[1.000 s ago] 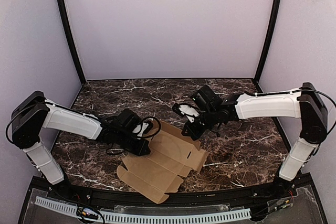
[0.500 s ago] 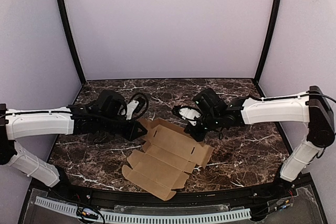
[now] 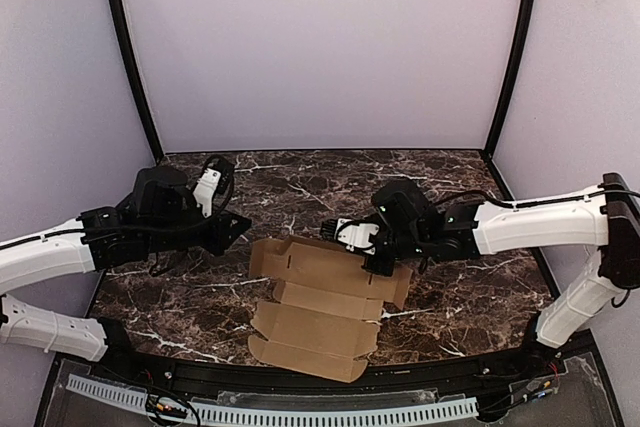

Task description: Fold the paper box

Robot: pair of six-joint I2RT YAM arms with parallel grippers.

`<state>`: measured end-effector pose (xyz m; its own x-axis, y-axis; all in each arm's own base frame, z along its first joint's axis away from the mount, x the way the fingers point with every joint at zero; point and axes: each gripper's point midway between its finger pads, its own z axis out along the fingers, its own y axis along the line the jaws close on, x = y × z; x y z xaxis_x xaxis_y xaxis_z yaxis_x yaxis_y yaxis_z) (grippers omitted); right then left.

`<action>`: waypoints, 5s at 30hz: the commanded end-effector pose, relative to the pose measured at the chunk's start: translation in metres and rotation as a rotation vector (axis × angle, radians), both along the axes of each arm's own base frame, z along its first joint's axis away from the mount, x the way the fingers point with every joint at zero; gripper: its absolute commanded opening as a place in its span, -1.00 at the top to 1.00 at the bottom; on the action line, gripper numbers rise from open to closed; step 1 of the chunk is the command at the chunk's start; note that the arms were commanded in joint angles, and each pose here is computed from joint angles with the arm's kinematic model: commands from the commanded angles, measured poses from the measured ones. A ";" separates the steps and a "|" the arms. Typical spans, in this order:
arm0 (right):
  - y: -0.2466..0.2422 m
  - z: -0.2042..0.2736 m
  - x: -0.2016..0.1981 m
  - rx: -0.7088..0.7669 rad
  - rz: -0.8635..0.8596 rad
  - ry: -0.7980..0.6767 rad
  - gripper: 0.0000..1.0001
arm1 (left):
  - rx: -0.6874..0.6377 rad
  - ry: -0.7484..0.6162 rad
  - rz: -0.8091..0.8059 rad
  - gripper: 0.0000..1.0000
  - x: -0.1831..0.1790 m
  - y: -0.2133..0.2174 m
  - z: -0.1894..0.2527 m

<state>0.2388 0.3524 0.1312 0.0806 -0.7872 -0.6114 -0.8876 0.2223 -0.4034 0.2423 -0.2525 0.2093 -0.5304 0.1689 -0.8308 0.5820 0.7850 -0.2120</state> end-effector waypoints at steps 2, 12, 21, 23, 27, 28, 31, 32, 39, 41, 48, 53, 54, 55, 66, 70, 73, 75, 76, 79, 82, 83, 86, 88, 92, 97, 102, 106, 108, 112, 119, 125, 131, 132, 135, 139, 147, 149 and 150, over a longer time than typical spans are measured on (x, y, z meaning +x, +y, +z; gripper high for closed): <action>0.004 0.006 -0.001 -0.049 0.081 -0.176 1.00 | -0.033 -0.038 0.090 0.63 0.009 0.024 -0.003; 0.002 0.007 -0.016 -0.086 0.246 -0.285 1.00 | -0.152 0.099 0.111 -0.13 0.013 0.038 -0.050; 0.002 0.022 -0.002 -0.063 0.234 -0.471 1.00 | -0.274 0.156 0.005 -0.27 -0.011 0.025 -0.071; 0.004 0.026 -0.003 -0.050 0.247 -0.488 1.00 | -0.293 0.174 -0.037 -0.28 -0.017 0.020 -0.074; 0.006 0.033 -0.005 -0.020 0.259 -0.498 1.00 | -0.310 0.200 -0.091 -0.27 -0.023 0.011 -0.080; 0.007 0.035 -0.006 -0.013 0.262 -0.498 1.00 | -0.318 0.197 -0.098 -0.27 -0.022 0.009 -0.079; 0.007 0.039 -0.009 -0.001 0.264 -0.496 1.00 | -0.314 0.221 -0.119 -0.25 -0.022 0.004 -0.086; 0.006 0.041 -0.010 0.004 0.267 -0.493 1.00 | -0.323 0.211 -0.129 -0.24 -0.021 0.002 -0.084; 0.004 0.044 -0.017 0.027 0.275 -0.478 1.00 | -0.337 0.195 -0.179 -0.18 -0.021 -0.007 -0.080; 0.004 0.043 -0.019 0.030 0.278 -0.469 1.00 | -0.338 0.187 -0.186 -0.17 -0.020 -0.008 -0.078; 0.009 0.040 -0.023 0.051 0.277 -0.439 1.00 | -0.352 0.219 -0.263 -0.10 -0.023 -0.021 -0.080; 0.008 0.029 -0.020 0.017 0.262 -0.441 1.00 | -0.358 0.225 -0.292 -0.06 -0.024 -0.026 -0.082; 0.007 0.025 -0.019 0.004 0.258 -0.449 1.00 | -0.359 0.226 -0.295 -0.06 -0.024 -0.027 -0.082; 0.006 0.020 -0.018 -0.011 0.254 -0.453 1.00 | -0.359 0.224 -0.297 -0.06 -0.025 -0.027 -0.081; 0.007 -0.004 -0.009 -0.094 0.206 -0.477 1.00 | -0.343 0.235 -0.298 -0.06 -0.027 -0.025 -0.089; 0.006 -0.006 -0.013 -0.102 0.221 -0.508 1.00 | -0.339 0.241 -0.300 -0.06 -0.029 -0.024 -0.091; 0.003 -0.009 -0.015 -0.120 0.226 -0.533 1.00 | -0.347 0.226 -0.300 -0.05 -0.030 -0.023 -0.084; 0.001 -0.012 -0.017 -0.135 0.233 -0.550 1.00 | -0.351 0.212 -0.292 -0.06 -0.029 -0.021 -0.078; 0.001 -0.012 -0.018 -0.139 0.236 -0.563 1.00 | -0.349 0.210 -0.286 -0.07 -0.029 -0.020 -0.076; 0.001 -0.013 -0.020 -0.152 0.241 -0.602 1.00 | -0.350 0.175 -0.260 -0.12 -0.027 -0.015 -0.066; 0.001 -0.012 -0.022 -0.161 0.241 -0.648 1.00 | -0.340 0.154 -0.232 -0.15 -0.027 -0.008 -0.060; 0.001 -0.011 -0.023 -0.161 0.242 -0.666 1.00 | -0.333 0.146 -0.217 -0.15 -0.025 -0.006 -0.060; 0.001 -0.007 -0.023 -0.165 0.232 -0.723 1.00 | -0.302 0.141 -0.176 -0.15 -0.024 0.002 -0.064; 0.000 -0.003 -0.022 -0.165 0.225 -0.760 1.00 | -0.298 0.141 -0.156 -0.15 -0.024 0.006 -0.067; -0.002 0.003 -0.022 -0.159 0.219 -0.814 1.00 | -0.300 0.145 -0.125 -0.13 -0.023 0.010 -0.076; 0.000 0.007 -0.029 -0.140 0.230 -0.822 1.00 | -0.290 0.164 -0.084 -0.10 -0.018 0.013 -0.091; 0.001 0.010 -0.034 -0.131 0.236 -0.822 1.00 | -0.275 0.204 -0.039 0.02 -0.009 0.012 -0.106; 0.001 0.009 -0.037 -0.131 0.238 -0.821 1.00 | -0.259 0.210 -0.005 0.18 0.004 0.010 -0.109; 0.001 0.008 -0.037 -0.133 0.235 -0.819 1.00 | -0.254 0.217 -0.005 0.24 0.007 0.006 -0.110; 0.001 0.006 -0.034 -0.143 0.222 -0.822 1.00 | -0.284 0.234 -0.063 0.32 0.006 -0.006 -0.108; 0.004 0.000 -0.031 -0.173 0.218 -0.862 1.00 | -0.288 0.252 -0.127 0.34 -0.004 -0.011 -0.111; 0.007 -0.001 -0.031 -0.166 0.212 -0.865 1.00 | -0.291 0.260 -0.166 0.33 -0.017 -0.010 -0.114; 0.009 -0.002 -0.030 -0.158 0.207 -0.865 1.00 | -0.311 0.293 -0.190 0.32 -0.026 -0.010 -0.121; 0.010 -0.002 -0.030 -0.156 0.206 -0.865 1.00 | -0.318 0.295 -0.197 0.32 -0.027 -0.011 -0.121; 0.010 -0.002 -0.030 -0.156 0.205 -0.863 1.00 | -0.325 0.296 -0.209 0.32 -0.030 -0.012 -0.121; 0.011 -0.003 -0.030 -0.157 0.205 -0.863 1.00 | -0.325 0.292 -0.237 0.32 -0.033 -0.016 -0.119; 0.012 -0.002 -0.029 -0.149 0.201 -0.864 1.00 | -0.295 0.304 -0.263 0.31 -0.038 -0.024 -0.128; 0.012 -0.002 -0.030 -0.148 0.203 -0.864 1.00 | -0.285 0.306 -0.267 0.31 -0.038 -0.026 -0.130; 0.013 -0.002 -0.030 -0.148 0.204 -0.864 1.00 | -0.283 0.303 -0.269 0.31 -0.038 -0.027 -0.130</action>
<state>0.2120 0.3599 0.1237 0.6069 -0.7812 -0.1465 -0.2856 -0.0423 -0.9574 0.2061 -0.2738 0.0797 -0.7398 0.0988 -0.6655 0.6092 0.5183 -0.6003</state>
